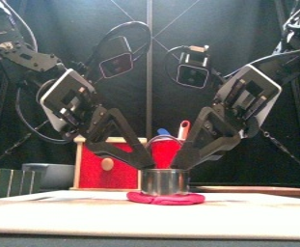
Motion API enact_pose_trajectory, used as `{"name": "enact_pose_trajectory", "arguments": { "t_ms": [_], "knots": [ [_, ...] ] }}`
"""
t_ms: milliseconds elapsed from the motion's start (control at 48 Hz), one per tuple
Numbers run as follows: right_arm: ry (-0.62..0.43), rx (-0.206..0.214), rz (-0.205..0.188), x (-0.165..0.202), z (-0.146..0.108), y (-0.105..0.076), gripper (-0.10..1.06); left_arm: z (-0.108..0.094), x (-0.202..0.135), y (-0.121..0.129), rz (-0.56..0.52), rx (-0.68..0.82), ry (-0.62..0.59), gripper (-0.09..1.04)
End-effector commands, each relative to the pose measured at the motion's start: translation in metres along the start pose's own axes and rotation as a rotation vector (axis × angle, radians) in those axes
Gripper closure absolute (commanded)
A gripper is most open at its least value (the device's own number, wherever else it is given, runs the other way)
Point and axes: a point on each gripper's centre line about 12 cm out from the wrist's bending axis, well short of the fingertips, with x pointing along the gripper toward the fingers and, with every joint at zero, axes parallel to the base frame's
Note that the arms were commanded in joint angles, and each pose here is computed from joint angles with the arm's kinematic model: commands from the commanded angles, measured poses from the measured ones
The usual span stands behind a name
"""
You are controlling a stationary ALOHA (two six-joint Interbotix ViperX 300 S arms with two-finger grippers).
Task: Get the cutter from the drawer then cut the dough then place the extra dough in the bowl
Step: Cut the dough
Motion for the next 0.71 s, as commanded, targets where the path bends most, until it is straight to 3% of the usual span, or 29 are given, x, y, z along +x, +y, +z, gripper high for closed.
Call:
{"name": "enact_pose_trajectory", "arguments": {
  "t_ms": [21, 271, 708],
  "knots": [
    [-0.001, 0.023, -0.004, -0.003, 0.003, -0.001, 0.30, -0.021, -0.002, -0.002, -0.018, 0.009, 0.089, 0.31],
    [-0.024, 0.013, 0.007, -0.003, 0.012, 0.003, 0.13, -0.016, -0.001, 0.001, -0.011, 0.003, 0.074, 0.07],
    [-0.131, 0.000, 0.032, -0.017, 0.048, 0.011, 0.13, 0.020, -0.015, -0.001, -0.018, -0.012, -0.050, 0.07]
  ]
}}
